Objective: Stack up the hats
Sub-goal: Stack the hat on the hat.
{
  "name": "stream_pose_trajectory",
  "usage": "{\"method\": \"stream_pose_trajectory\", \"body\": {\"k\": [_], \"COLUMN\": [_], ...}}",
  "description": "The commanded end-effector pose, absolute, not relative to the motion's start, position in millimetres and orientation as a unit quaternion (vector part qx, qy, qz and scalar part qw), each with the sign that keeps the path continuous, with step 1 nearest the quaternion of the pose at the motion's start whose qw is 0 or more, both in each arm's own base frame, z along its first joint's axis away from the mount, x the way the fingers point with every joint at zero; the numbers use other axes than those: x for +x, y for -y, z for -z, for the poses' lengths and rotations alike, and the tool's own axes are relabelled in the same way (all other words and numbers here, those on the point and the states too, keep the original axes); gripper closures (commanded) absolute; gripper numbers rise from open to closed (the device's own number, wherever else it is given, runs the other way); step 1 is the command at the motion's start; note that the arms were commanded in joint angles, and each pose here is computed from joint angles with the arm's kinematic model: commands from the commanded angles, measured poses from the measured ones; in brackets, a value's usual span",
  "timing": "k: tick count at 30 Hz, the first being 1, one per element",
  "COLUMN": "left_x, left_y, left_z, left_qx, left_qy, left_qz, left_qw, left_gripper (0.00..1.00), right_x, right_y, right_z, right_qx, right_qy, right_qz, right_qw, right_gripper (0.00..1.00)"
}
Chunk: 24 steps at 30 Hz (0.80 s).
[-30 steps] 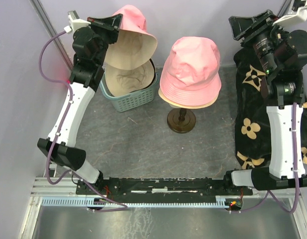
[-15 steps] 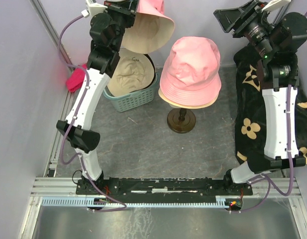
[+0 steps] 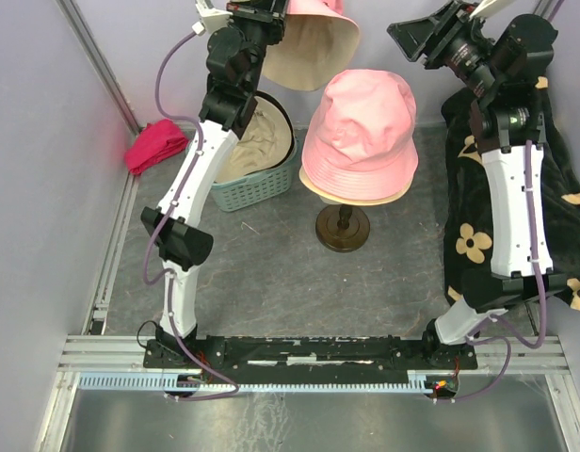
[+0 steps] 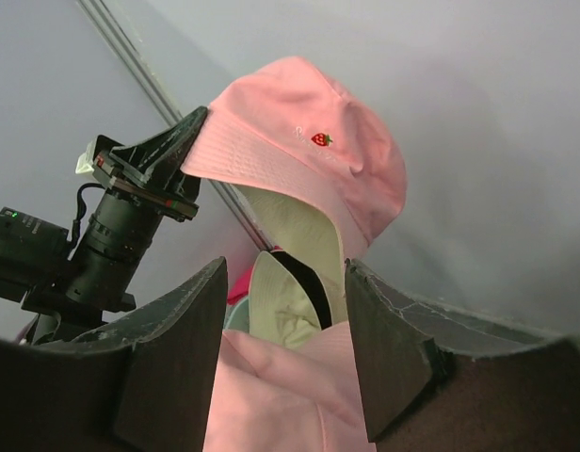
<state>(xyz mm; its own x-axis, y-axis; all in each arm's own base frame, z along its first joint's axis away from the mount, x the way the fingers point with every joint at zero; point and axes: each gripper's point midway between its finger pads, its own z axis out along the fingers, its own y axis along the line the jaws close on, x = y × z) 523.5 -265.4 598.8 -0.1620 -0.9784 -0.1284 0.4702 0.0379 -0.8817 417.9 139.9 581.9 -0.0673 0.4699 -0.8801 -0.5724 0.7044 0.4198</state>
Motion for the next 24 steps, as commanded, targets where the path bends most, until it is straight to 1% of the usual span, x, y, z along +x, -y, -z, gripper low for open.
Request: {"method": "stream_pose_trajectory", "body": {"k": [1,13,24], "left_x": [500,506,507], "left_y": [264,289,301], "left_z": [-642,-629,-623], "left_qx": [-0.285,-0.286,-0.289], "left_qy": [-0.355,-0.338,-0.332], "left_qz": [0.693,0.725,0.745], "left_qw": [0.559,0.527,0.501], "left_gripper": [0.97,0.97,0.97], "right_x": [420,443,468], "right_y": [-146,-161,-151], "right_z": [-589,-555,-526], "right_qx": [-0.077,-0.107,-0.100], "right_qy": [-0.607,-0.634,-0.662], "right_qz": [-0.370,-0.350,-0.305], "right_qw": [0.699,0.681,0.677], "right_gripper": [0.39,0.39,0.39]}}
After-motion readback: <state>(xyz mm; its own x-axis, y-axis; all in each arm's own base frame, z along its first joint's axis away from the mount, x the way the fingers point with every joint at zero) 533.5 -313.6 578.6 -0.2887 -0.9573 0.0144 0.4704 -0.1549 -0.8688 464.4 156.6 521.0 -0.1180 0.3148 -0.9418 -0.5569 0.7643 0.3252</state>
